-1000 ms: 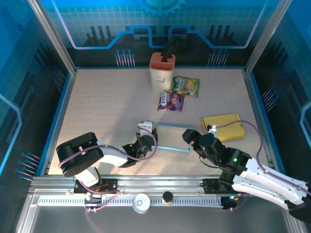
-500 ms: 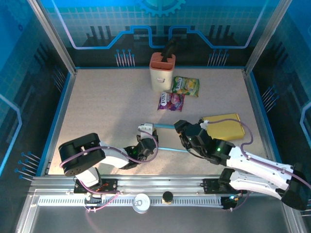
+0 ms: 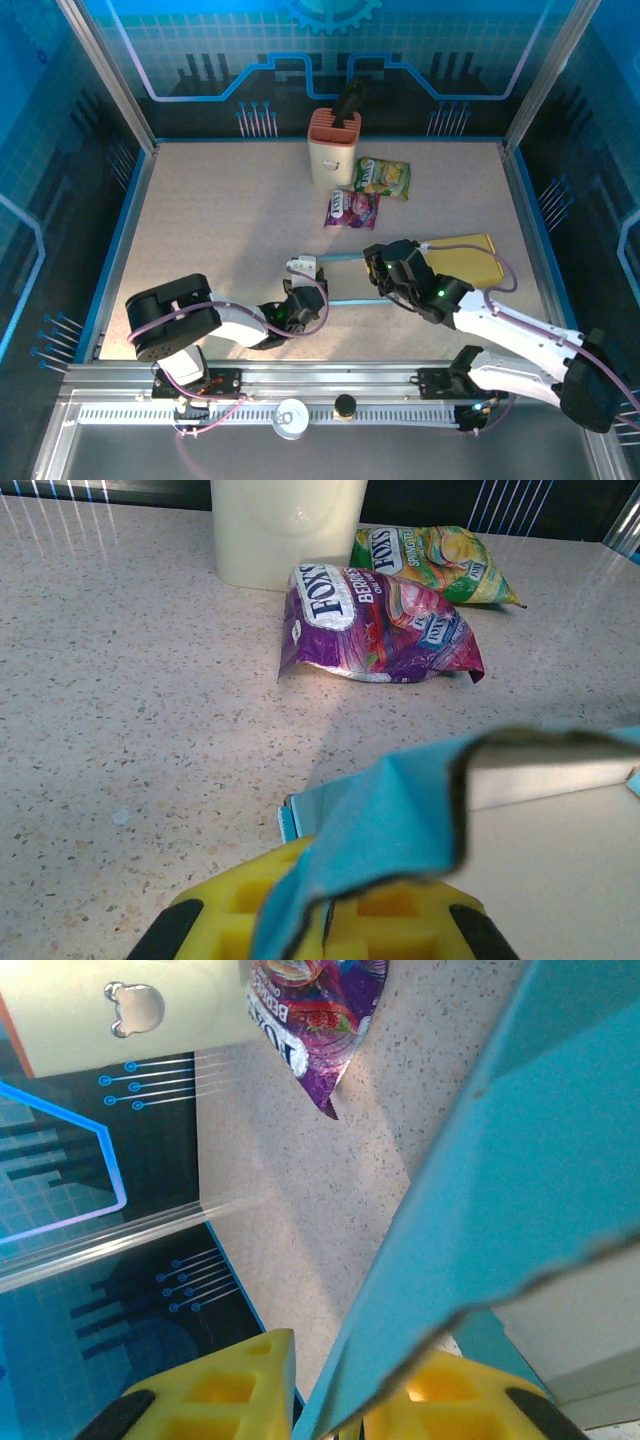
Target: Fold the paper box
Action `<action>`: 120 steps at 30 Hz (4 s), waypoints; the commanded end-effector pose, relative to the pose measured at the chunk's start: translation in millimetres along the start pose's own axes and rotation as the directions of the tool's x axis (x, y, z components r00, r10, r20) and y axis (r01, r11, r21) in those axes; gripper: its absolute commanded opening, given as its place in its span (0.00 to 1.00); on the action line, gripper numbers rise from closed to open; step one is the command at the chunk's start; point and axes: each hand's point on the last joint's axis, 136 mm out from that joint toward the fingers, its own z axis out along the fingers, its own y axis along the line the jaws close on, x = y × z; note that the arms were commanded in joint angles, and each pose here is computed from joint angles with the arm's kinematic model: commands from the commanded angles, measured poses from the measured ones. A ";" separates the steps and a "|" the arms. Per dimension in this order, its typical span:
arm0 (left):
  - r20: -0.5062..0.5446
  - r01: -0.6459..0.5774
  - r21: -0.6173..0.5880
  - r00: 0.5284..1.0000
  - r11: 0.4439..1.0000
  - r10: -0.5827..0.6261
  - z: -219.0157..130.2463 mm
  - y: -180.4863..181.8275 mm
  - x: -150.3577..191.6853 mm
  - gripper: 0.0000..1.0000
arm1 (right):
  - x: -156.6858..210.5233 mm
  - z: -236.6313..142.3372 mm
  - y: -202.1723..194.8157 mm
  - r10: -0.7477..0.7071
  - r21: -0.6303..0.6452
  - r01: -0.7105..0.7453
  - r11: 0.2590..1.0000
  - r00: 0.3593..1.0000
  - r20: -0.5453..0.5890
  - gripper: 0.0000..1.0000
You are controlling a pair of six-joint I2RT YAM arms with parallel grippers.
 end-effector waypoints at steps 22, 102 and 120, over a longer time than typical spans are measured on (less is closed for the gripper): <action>-0.202 0.155 0.178 0.972 0.972 -0.118 -54.1 -7.6 -8.8 0.51 | -4.2 10.5 -30.6 0.050 0.041 -0.049 0.998 0.998 -0.028 0.00; -0.706 0.564 -0.010 0.581 0.826 -0.406 -2.7 -0.4 42.0 0.18 | 3.9 29.8 -94.8 -0.040 0.155 0.060 0.986 0.991 -0.130 0.00; -0.662 0.471 -0.028 0.653 0.882 -0.370 -14.8 21.2 25.3 0.53 | 0.0 28.5 -106.7 -0.049 0.184 0.071 0.980 0.991 -0.121 0.00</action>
